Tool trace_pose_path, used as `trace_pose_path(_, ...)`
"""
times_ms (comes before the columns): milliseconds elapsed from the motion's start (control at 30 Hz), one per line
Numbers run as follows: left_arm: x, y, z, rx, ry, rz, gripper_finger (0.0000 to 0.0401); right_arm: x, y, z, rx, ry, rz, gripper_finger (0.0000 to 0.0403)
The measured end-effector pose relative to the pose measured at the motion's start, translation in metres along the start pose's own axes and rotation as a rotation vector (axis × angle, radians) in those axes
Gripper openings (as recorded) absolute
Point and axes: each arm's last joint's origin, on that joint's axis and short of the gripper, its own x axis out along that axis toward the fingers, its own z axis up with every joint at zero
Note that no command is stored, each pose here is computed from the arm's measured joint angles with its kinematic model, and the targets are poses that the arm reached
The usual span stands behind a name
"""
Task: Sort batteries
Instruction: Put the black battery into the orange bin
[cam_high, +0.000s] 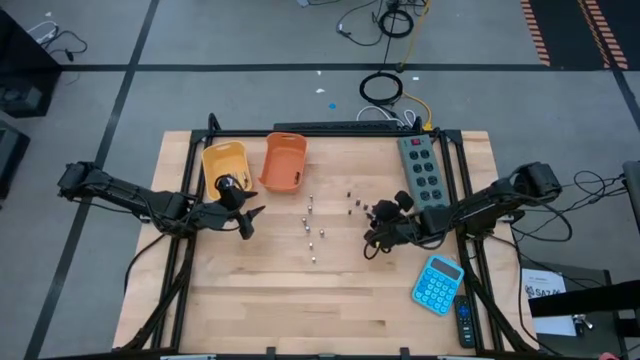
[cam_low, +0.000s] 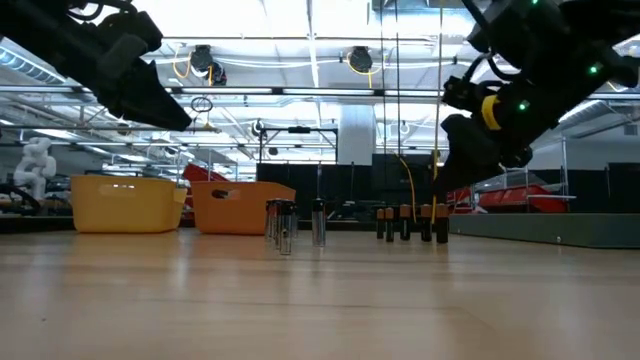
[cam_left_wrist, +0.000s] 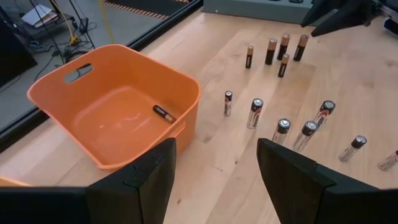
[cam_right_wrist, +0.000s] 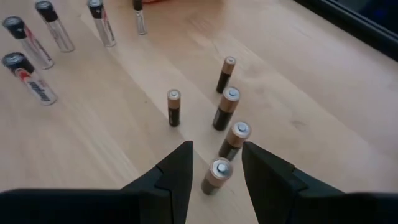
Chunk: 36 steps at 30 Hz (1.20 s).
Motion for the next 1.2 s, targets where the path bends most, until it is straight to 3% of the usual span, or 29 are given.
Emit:
trace_pose_path(533,0.0,0.0,0.0,0.02,0.002,0.0,0.0235,0.025,0.006,-0.025,0.059,0.036,-0.074,0.0127)
trace_pose_path(633,0.0,0.0,0.0,0.023,0.003,0.0,0.0235,0.028,0.008,-0.028,0.06,0.046,-0.07,0.01)
trace_pose_path(767,0.0,0.0,0.0,0.027,0.004,0.0,0.0235,0.03,0.01,-0.03,0.06,0.05,-0.056,0.0025)
trace_pose_path(1033,0.0,0.0,-0.001,0.031,0.011,-0.002,0.0235,0.03,0.01,-0.028,0.051,0.061,-0.033,0.0022)
trace_pose_path(1200,0.0,0.001,-0.003,0.034,0.024,0.002,0.0235,0.029,0.018,-0.021,0.032,0.025,0.062,0.0022)
